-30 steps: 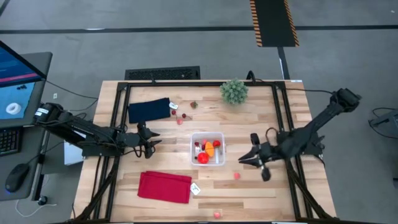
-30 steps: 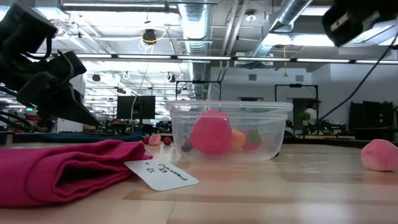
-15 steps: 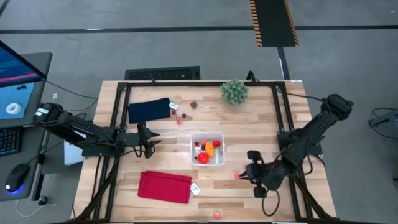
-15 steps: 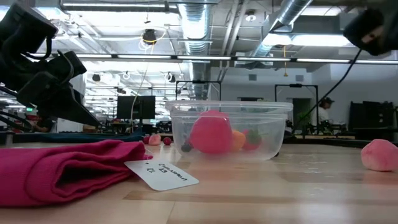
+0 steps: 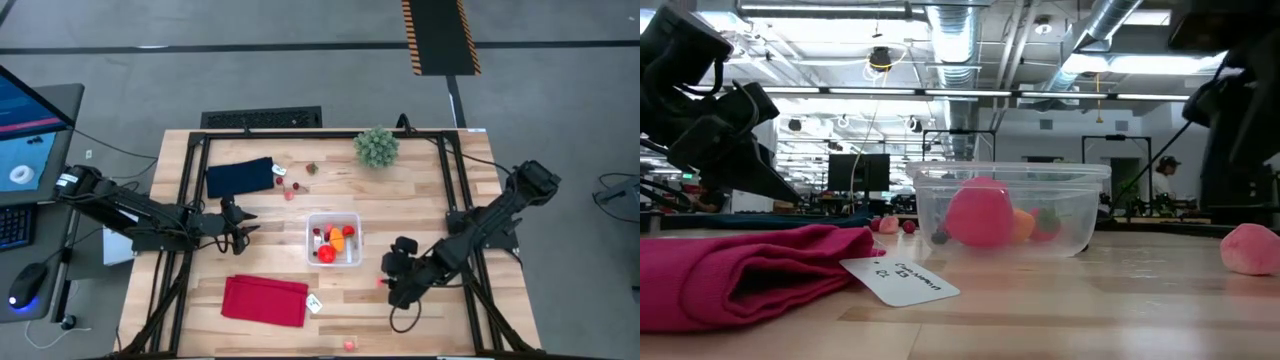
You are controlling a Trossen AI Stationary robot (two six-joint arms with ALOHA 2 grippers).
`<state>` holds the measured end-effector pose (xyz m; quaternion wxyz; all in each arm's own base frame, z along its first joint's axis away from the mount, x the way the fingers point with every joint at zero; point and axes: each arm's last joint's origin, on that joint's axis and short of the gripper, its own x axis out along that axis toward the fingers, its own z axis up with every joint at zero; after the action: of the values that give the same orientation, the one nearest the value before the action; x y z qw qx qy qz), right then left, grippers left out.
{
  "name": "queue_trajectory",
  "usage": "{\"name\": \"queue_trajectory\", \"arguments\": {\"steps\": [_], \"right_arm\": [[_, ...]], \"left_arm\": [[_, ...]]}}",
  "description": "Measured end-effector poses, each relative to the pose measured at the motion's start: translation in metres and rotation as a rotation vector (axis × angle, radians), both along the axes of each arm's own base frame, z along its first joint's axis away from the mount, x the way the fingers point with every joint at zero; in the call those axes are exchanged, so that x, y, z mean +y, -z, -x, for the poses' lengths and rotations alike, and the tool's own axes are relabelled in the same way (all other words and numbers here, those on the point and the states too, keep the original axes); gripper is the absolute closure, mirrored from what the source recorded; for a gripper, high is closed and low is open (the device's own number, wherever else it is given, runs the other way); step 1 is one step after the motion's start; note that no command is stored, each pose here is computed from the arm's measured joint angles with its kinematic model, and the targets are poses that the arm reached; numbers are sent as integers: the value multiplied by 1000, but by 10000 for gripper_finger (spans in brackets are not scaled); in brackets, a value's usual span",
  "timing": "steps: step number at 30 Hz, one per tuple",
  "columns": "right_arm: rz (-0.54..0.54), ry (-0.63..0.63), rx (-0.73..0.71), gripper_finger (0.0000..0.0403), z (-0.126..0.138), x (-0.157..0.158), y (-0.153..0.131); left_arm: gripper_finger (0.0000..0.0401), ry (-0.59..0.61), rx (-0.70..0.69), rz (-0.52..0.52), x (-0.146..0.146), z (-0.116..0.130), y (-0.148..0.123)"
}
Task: Pick and placing Produce into tupperware
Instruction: Put the pink peach into the transparent bin
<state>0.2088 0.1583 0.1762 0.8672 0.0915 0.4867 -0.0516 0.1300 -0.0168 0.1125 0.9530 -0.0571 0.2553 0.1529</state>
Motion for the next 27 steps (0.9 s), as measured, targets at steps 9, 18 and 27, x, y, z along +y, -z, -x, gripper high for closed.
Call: {"name": "queue_trajectory", "arguments": {"steps": [9, 18, 27], "right_arm": [[-3, 34, 87, 121, -7, -1, 19], [17, 45, 122, 120, -10, 1, 33], [50, 10, 136, 121, -13, 3, 43]], "left_arm": [[256, 0, -1, 0, 0, 0, 0], [256, 0, -1, 0, 0, 0, 0], [256, 0, -2, 0, 0, 0, 0]]}}
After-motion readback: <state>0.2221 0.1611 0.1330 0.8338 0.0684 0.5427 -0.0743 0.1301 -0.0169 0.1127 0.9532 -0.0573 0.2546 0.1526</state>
